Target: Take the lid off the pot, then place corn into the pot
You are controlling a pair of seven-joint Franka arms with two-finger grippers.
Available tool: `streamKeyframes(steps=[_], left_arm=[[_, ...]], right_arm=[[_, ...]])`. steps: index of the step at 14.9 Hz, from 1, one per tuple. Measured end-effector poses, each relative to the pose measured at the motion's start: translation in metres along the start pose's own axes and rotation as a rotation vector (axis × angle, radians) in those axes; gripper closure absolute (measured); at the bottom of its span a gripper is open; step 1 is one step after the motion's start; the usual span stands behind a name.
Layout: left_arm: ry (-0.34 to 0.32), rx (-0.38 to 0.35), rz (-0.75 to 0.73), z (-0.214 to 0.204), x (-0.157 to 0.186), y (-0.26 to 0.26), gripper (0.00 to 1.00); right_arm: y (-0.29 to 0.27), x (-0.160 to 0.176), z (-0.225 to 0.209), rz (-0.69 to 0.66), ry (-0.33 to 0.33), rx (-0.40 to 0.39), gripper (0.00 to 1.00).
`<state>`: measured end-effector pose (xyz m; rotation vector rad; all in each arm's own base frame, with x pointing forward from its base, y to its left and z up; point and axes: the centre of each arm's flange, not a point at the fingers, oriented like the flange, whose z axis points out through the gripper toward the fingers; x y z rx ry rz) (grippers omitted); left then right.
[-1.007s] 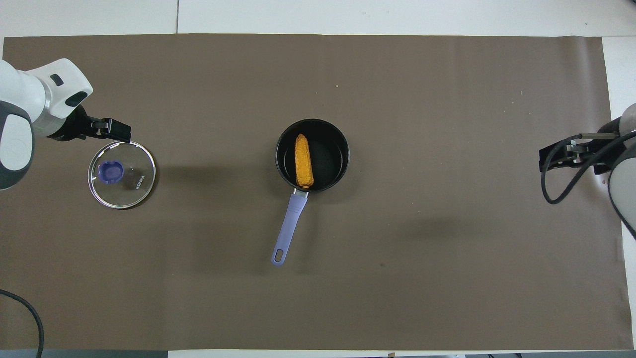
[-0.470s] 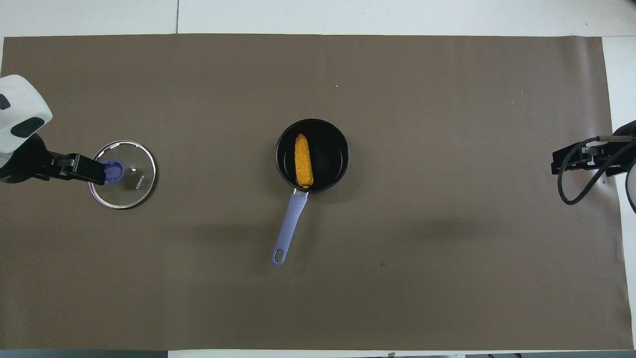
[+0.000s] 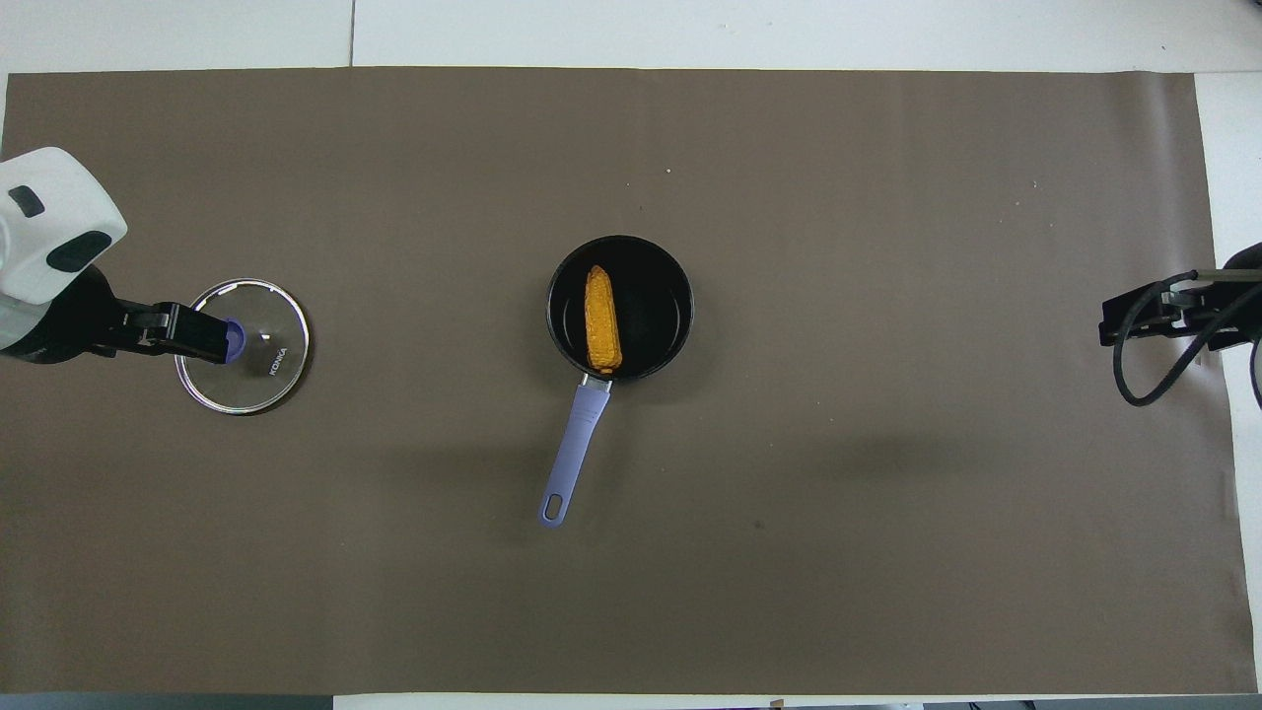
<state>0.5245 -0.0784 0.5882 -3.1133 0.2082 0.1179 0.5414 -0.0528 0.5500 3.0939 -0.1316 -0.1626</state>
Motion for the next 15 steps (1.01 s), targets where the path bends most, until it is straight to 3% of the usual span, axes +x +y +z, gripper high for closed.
streamKeyframes(steps=[9,15], left_arm=[[0.013,-0.01,-0.056,-0.007,-0.003,-0.018,0.0],[0.012,-0.011,-0.054,-0.007,-0.003,-0.017,0.0]], right_arm=[[-0.001,0.0,0.0,-0.001,0.001,0.0,0.0],[0.015,-0.002,-0.028,0.029,0.065,0.01,0.0]])
